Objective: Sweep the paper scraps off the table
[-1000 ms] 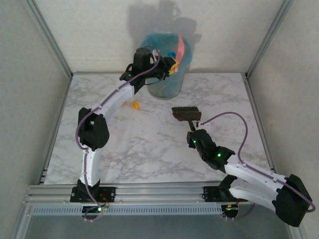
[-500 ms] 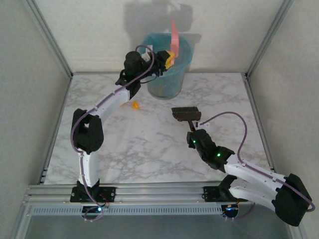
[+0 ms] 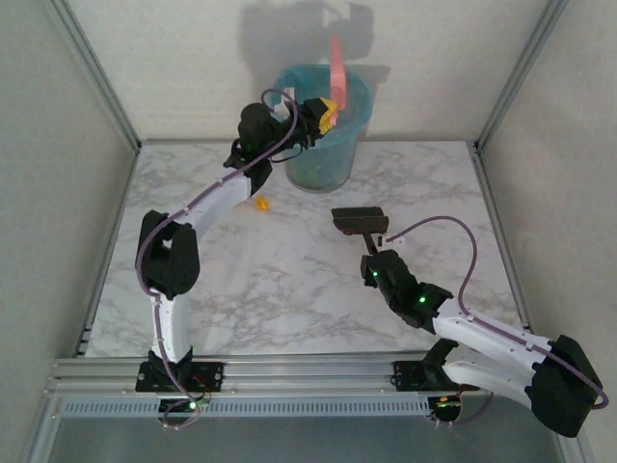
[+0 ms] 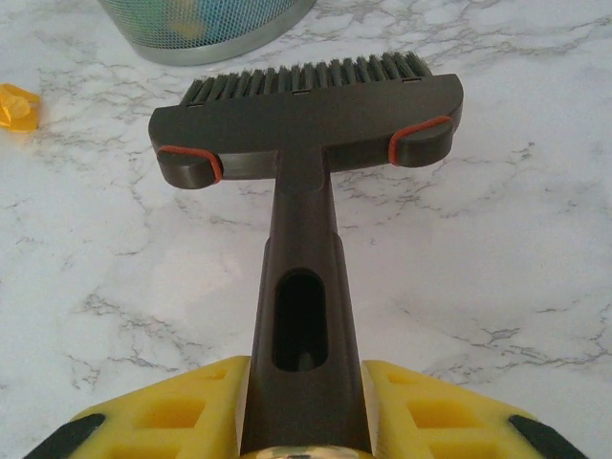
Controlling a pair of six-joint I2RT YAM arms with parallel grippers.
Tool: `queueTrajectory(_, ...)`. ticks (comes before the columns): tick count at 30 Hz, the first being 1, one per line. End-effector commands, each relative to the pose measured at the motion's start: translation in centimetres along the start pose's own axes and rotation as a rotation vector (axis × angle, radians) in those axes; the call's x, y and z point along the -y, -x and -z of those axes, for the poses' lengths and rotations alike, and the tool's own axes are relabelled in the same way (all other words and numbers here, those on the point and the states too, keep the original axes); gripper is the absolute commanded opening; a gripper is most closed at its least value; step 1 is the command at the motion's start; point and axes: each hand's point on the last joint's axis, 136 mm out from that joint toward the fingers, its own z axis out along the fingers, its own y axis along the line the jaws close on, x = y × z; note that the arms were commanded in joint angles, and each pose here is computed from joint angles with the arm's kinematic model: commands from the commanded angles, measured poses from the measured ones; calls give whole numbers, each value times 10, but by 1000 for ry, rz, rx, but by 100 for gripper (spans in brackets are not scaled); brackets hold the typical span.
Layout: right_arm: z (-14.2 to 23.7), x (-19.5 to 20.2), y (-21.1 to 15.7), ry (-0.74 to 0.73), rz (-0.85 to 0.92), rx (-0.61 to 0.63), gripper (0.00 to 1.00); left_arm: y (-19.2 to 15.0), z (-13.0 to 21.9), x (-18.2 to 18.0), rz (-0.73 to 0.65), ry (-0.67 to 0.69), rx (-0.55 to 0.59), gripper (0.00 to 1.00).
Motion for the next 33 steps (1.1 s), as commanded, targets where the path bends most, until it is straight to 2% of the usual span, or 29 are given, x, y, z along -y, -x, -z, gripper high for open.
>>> queueTrajectory(1,5,-6,29,3,-28,87,0,-37,10,74,-173,-87,-67,0)
queueTrajectory(9,7,-6,30,12,-36,94,0,-81,53,116,-438,38,-9,0)
queueTrajectory(12,9,-5,31,12,-39,95,0,-95,80,110,-510,128,34,0)
queueTrajectory(16,11,-4,32,11,-43,102,0,-103,132,78,-602,321,119,0)
queueTrajectory(19,13,-2,33,11,-46,110,0,-97,185,50,-640,481,236,0)
queueTrajectory(24,14,-2,34,15,-50,118,0,-93,274,-7,-628,768,355,0)
queueTrajectory(26,15,-2,35,17,-50,121,0,-97,302,-22,-601,833,386,0)
queueTrajectory(31,19,-9,37,66,-46,135,0,-116,332,-65,-531,934,316,0)
queueTrajectory(33,24,-21,40,141,-29,139,0,-119,343,-85,-514,984,313,0)
